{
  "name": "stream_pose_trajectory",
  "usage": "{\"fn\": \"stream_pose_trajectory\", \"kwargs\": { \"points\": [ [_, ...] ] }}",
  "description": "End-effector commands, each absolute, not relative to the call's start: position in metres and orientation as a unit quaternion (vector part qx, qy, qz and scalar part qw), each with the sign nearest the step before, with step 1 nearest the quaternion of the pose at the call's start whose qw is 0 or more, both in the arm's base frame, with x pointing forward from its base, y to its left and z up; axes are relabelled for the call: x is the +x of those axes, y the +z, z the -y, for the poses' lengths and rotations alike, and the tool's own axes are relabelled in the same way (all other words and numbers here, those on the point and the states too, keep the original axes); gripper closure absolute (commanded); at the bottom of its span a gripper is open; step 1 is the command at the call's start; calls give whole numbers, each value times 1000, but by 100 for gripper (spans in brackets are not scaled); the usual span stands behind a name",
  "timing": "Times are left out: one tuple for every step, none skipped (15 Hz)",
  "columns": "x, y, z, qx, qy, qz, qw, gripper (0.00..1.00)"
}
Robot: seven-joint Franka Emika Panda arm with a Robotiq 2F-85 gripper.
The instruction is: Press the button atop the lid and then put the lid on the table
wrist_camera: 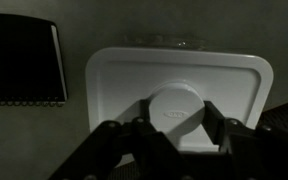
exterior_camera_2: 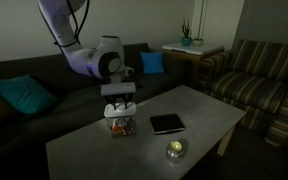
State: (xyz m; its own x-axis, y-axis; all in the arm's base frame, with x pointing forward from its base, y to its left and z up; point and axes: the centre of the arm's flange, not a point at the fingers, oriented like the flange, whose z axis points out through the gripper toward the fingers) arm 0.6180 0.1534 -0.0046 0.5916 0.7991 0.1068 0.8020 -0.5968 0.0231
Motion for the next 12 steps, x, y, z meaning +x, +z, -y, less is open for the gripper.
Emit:
{"fn": "stream_pose_trajectory", "kwargs": {
  "points": [
    [609,29,-156,-891,-43,452,7,71],
    [611,36,-157,-891,-44,452,6,71],
    [612,43,-157,-891,-45,453,7,71],
    [614,52,-157,-890,-47,453,6,71],
    [616,61,-157,-890,-49,454,5,71],
    [617,67,-156,-889,-51,455,0,71],
    [620,76,-153,-889,-51,455,-2,71],
    [623,82,-150,-890,-50,453,-4,71],
    [625,88,-145,-890,-49,453,-7,71],
    [628,94,-138,-891,-46,452,-7,71],
    [629,97,-131,-892,-43,450,-10,71],
    [630,101,-124,-893,-41,449,-15,71]
  ]
}}
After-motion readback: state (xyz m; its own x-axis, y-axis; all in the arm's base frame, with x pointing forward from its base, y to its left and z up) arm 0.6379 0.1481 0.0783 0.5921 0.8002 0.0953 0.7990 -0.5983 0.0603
